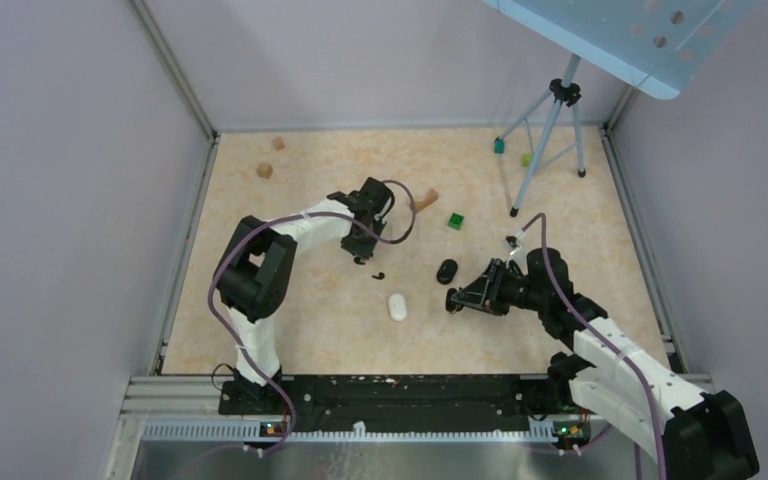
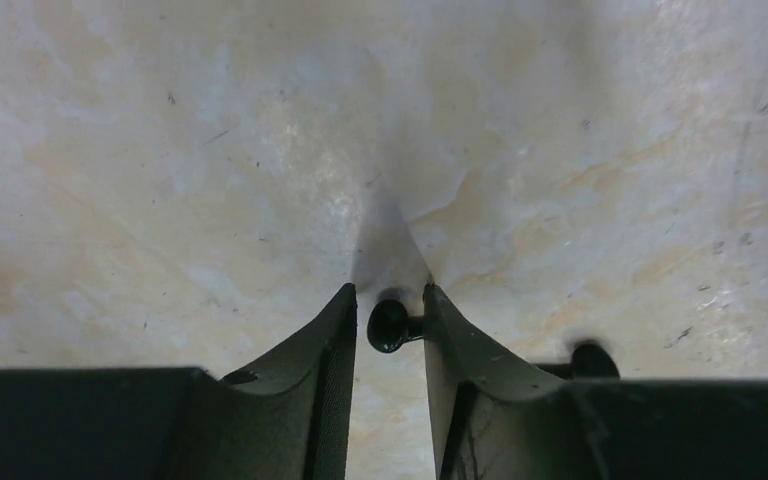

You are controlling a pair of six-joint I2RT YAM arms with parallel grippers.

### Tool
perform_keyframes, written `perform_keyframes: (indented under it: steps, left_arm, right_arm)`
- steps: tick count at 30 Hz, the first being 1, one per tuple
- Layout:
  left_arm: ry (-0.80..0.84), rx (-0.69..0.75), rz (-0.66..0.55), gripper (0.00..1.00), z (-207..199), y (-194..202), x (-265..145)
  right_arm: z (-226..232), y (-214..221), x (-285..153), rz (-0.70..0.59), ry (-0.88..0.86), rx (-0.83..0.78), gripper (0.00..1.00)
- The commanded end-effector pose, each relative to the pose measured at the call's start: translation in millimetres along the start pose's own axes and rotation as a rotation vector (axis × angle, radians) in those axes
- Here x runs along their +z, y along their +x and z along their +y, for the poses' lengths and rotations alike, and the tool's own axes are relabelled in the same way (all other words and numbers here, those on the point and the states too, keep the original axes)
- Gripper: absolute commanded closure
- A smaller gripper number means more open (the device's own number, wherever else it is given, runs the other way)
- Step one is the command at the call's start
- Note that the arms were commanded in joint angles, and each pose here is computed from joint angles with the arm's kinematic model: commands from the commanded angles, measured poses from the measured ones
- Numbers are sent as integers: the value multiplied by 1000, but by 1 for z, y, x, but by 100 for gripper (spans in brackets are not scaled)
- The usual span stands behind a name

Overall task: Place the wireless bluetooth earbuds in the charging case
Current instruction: Move the left earbud to the center of the board.

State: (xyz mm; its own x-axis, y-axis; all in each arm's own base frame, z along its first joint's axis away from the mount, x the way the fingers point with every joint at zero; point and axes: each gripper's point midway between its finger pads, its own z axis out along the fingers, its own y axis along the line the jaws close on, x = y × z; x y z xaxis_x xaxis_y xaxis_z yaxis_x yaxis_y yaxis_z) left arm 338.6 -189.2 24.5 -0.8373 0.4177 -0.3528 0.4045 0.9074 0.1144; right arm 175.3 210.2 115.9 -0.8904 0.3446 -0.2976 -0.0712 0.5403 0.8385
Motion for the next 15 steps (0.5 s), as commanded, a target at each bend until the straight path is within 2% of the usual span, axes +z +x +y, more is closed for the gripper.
perform_keyframes:
  steps: [1,4,8,9,10,15]
  left_arm:
    - [31,-15,-63,60,-8,-29,-8]
    - [-5,-73,-75,54,0,-39,-19]
    - [-14,-220,-95,50,11,-45,-41]
    - [-15,-270,-101,43,13,-45,-46]
    - [-7,-320,-102,42,14,-43,-51]
    - [-51,-652,-57,47,18,-16,-61]
  right_arm:
    - [24,-14,-3,-40,-58,-48,100]
    - [24,-15,-2,-40,-58,-49,100]
    - [22,-14,-1,-36,-53,-46,100]
    - [22,-14,-1,-35,-54,-47,100]
    - [22,-14,-1,-35,-54,-47,100]
    - [23,-16,2,-29,-66,-52,100]
